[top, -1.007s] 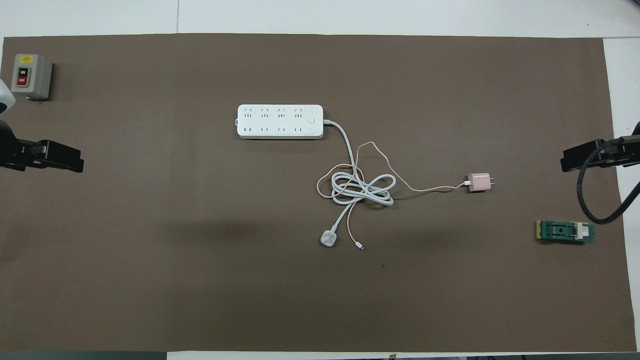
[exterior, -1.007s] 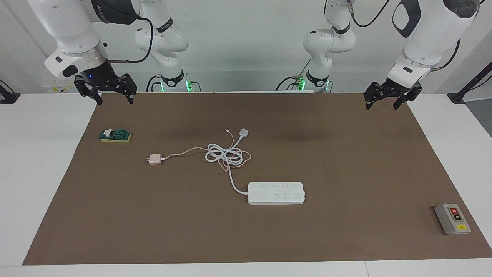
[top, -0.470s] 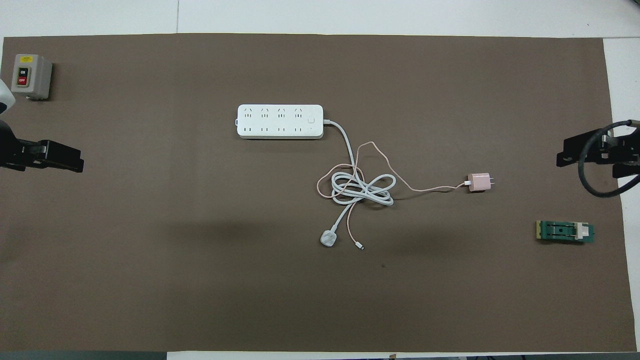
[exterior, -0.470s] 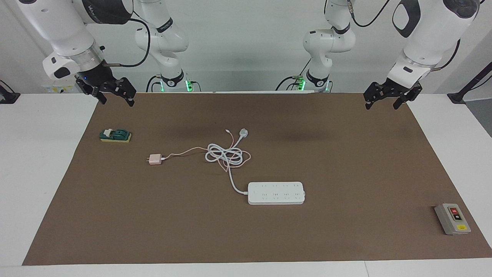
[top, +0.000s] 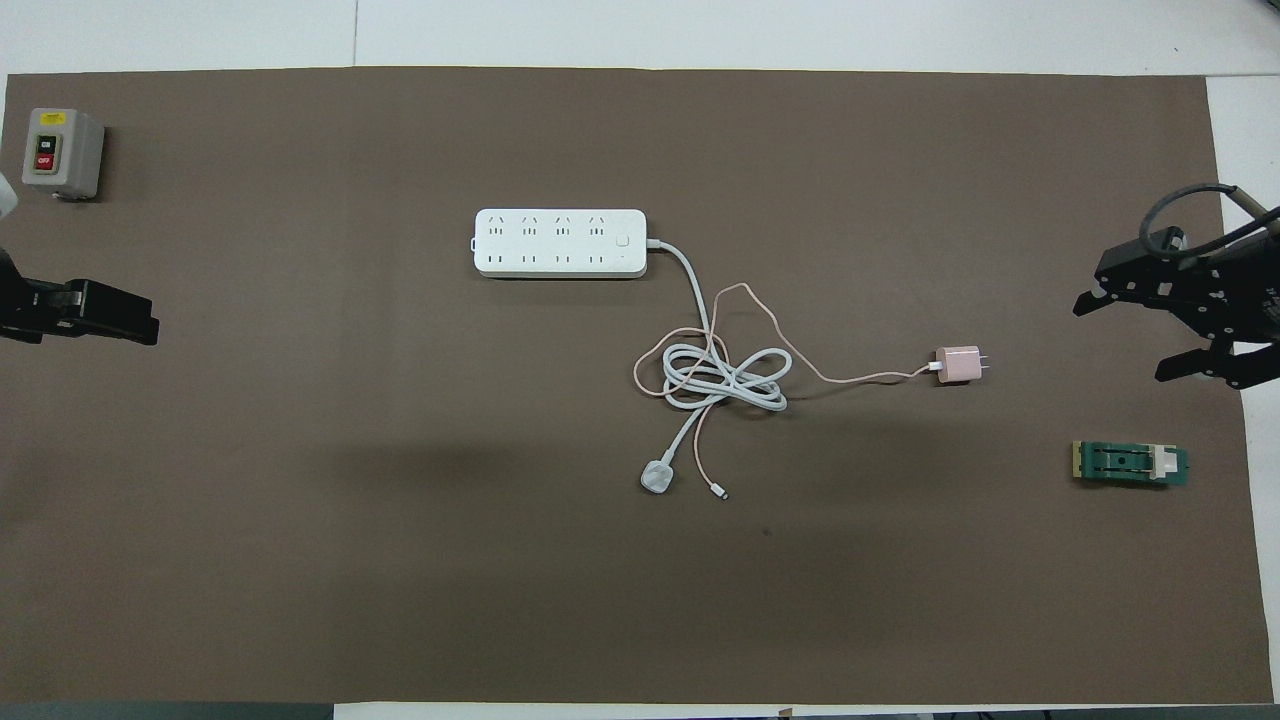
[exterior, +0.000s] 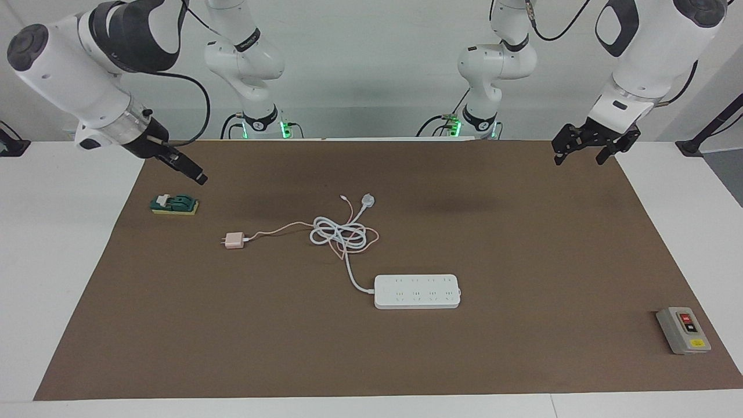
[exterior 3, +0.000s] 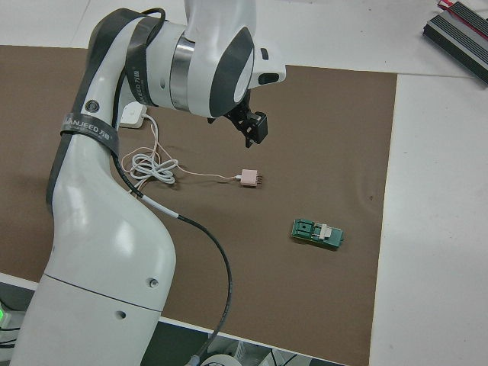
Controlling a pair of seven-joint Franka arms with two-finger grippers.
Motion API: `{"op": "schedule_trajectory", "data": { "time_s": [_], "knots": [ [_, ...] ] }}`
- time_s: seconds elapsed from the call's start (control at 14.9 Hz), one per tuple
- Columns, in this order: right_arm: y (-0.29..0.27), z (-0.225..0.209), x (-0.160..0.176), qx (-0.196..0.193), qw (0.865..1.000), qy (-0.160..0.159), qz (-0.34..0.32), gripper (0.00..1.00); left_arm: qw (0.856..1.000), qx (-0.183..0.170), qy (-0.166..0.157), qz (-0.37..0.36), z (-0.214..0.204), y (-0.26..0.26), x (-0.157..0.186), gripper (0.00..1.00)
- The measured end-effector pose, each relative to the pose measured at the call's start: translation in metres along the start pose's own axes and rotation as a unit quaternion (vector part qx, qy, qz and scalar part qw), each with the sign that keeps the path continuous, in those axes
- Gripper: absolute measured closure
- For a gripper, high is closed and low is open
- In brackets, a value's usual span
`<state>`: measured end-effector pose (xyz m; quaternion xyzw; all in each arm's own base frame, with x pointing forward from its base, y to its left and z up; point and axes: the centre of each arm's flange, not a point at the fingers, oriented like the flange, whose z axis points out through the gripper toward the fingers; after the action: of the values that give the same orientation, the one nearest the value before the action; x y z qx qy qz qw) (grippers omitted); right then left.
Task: Plug charger into power strip
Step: 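Move the right gripper toward the pink charger while the left gripper advances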
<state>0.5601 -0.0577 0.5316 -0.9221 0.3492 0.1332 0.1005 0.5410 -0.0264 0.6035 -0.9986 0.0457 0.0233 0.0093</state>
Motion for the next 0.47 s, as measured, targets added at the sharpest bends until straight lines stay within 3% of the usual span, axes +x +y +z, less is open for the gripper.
{"op": "schedule_trajectory", "data": {
  "time_s": [0.47],
  "knots": [
    [0.009,0.058,0.054,0.05,0.981,-0.108,0.155,0.0,1.0,0.0,0.0,0.0,0.0,0.0,0.0,0.0]
  ]
}}
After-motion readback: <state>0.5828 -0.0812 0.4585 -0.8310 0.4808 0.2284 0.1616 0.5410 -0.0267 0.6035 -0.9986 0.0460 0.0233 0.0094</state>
